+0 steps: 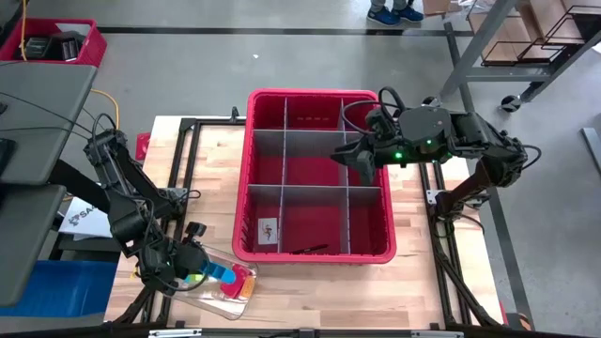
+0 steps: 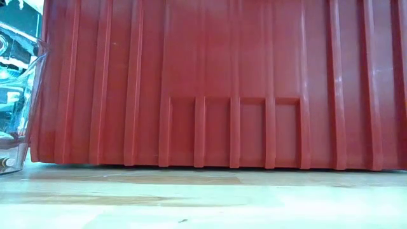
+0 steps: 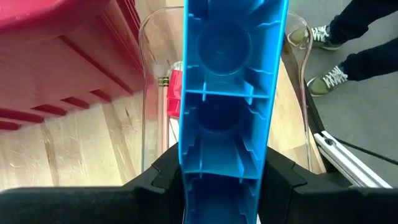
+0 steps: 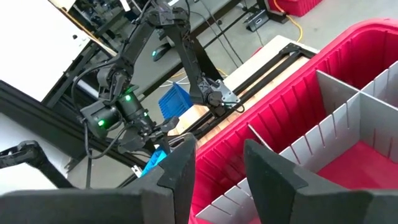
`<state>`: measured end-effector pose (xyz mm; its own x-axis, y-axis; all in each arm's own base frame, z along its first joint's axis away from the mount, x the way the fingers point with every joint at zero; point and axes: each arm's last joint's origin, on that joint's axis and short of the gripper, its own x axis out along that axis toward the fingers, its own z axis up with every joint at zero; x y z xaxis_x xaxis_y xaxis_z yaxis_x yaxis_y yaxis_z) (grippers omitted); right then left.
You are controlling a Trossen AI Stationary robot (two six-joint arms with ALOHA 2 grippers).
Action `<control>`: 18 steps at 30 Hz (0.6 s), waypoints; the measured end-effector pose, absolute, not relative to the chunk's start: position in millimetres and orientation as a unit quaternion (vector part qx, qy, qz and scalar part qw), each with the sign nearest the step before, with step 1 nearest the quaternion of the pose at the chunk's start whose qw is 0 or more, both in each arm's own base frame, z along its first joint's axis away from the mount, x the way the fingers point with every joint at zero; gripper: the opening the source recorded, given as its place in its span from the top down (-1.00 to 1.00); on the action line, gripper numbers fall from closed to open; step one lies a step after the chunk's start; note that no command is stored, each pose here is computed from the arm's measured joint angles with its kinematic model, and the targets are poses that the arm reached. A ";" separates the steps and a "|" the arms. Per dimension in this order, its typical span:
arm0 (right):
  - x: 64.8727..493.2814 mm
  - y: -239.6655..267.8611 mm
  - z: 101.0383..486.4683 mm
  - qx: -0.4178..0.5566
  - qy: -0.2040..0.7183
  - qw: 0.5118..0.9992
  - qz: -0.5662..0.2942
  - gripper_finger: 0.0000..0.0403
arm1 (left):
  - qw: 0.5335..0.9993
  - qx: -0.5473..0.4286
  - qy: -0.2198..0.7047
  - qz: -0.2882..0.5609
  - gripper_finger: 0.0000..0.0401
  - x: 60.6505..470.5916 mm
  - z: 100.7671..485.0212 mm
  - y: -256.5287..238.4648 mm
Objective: Sort blocks
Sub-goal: Put the blue block into the bin
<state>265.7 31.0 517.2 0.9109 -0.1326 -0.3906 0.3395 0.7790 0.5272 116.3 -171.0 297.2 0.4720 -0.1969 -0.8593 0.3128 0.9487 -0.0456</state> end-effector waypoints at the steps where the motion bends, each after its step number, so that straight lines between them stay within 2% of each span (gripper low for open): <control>1: 265.7 31.1 517.1 0.308 0.169 0.928 -0.125 0.36 | 0.856 0.061 0.492 -0.150 0.38 116.3 297.2 -170.9; 18: 265.3 31.2 516.2 0.312 0.175 0.925 -0.125 0.36 | 0.856 0.054 0.493 -0.146 0.38 116.2 297.2 -170.9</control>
